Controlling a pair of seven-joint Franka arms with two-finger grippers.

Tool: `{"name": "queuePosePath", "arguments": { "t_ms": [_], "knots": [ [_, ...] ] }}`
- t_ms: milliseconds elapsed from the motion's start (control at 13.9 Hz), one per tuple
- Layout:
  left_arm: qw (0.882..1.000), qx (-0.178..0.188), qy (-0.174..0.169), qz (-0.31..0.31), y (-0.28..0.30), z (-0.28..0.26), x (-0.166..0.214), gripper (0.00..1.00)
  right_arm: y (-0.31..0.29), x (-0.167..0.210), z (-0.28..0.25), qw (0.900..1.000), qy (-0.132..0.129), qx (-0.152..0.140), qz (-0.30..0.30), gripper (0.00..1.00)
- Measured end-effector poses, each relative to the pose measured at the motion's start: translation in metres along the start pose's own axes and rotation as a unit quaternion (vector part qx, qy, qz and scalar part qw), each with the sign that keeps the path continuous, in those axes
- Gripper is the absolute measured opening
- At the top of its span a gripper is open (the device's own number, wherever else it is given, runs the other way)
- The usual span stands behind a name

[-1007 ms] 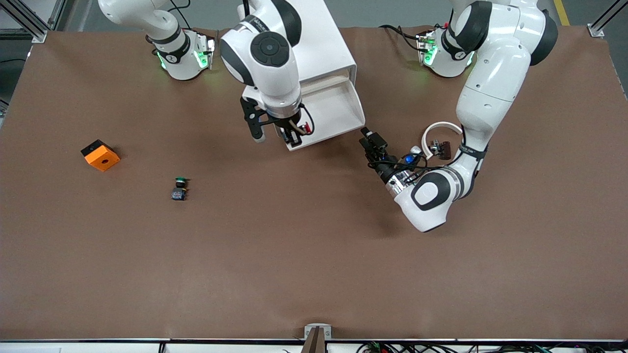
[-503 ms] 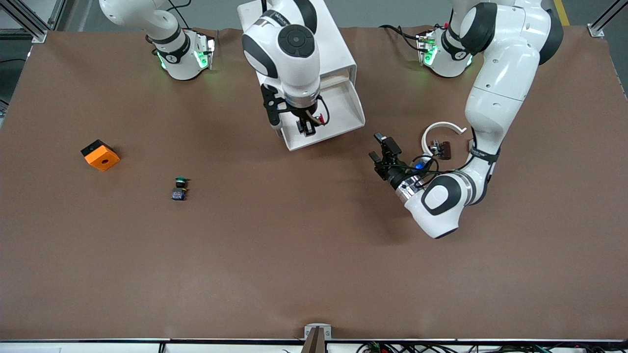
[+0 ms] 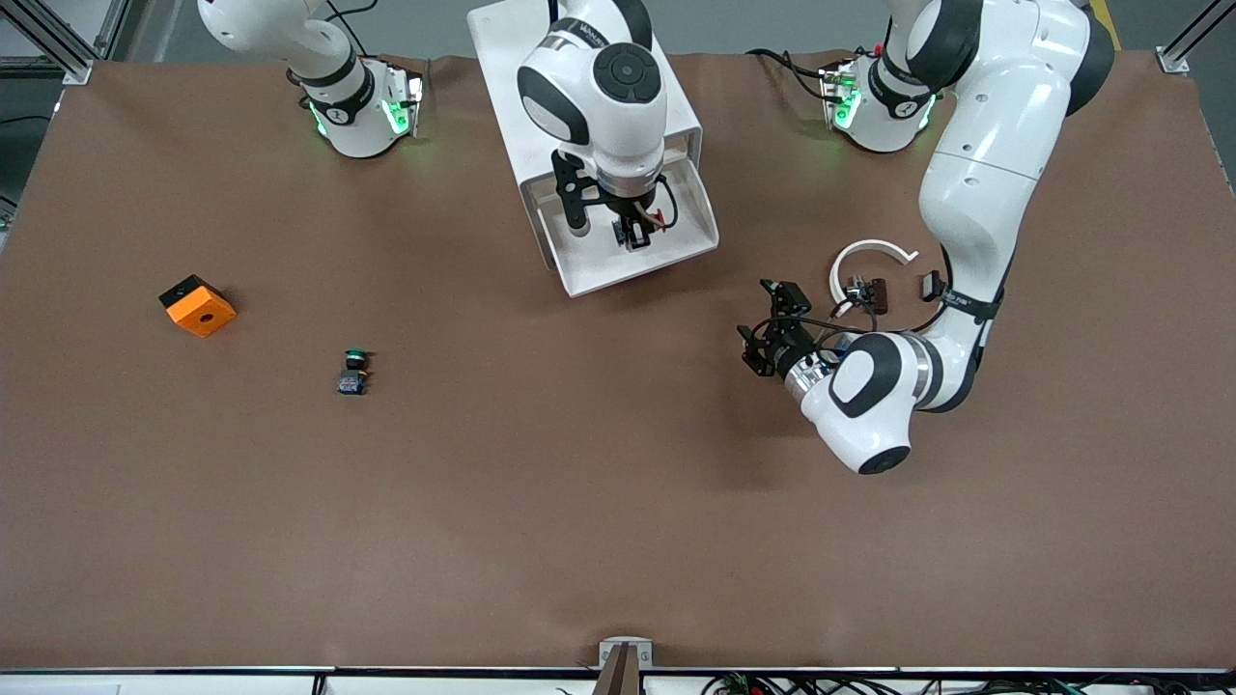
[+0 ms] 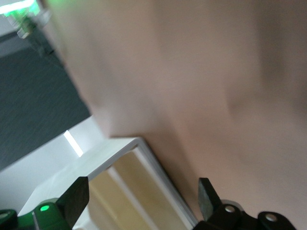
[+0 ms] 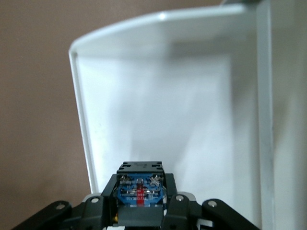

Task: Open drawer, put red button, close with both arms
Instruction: 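Lower the red button into the open drawer and open the right gripper, then raise the right gripper out of the drawer while the left gripper reaches the drawer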

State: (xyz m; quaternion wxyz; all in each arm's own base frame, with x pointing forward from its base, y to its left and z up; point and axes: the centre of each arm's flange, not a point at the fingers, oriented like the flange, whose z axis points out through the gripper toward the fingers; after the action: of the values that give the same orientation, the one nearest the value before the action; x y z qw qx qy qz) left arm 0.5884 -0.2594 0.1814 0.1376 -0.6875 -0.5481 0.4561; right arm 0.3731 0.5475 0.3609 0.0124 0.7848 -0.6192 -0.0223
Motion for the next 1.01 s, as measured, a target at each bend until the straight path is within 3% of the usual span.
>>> {"name": "queuePosePath", "arguments": {
  "t_ms": [359, 647, 719, 1007],
  "knots": [
    [0.985, -0.115, 0.099, 0.079, 0.003, -0.026, -0.039, 1.00, -0.007, -0.024, 0.024, 1.000, 0.002, -0.001, 0.014, 0.41],
    [0.960, -0.176, 0.170, 0.139, -0.002, -0.047, -0.063, 1.00, -0.010, -0.030, 0.025, 1.000, 0.000, 0.001, 0.012, 0.42],
    [0.952, -0.192, 0.182, 0.156, -0.002, -0.052, -0.069, 1.00, -0.009, -0.030, 0.025, 1.000, 0.000, 0.001, 0.010, 0.47],
    [0.921, -0.260, 0.208, 0.201, -0.004, -0.069, -0.097, 1.00, -0.009, -0.032, 0.019, 1.000, 0.002, -0.001, -0.030, 0.85]
  ]
}}
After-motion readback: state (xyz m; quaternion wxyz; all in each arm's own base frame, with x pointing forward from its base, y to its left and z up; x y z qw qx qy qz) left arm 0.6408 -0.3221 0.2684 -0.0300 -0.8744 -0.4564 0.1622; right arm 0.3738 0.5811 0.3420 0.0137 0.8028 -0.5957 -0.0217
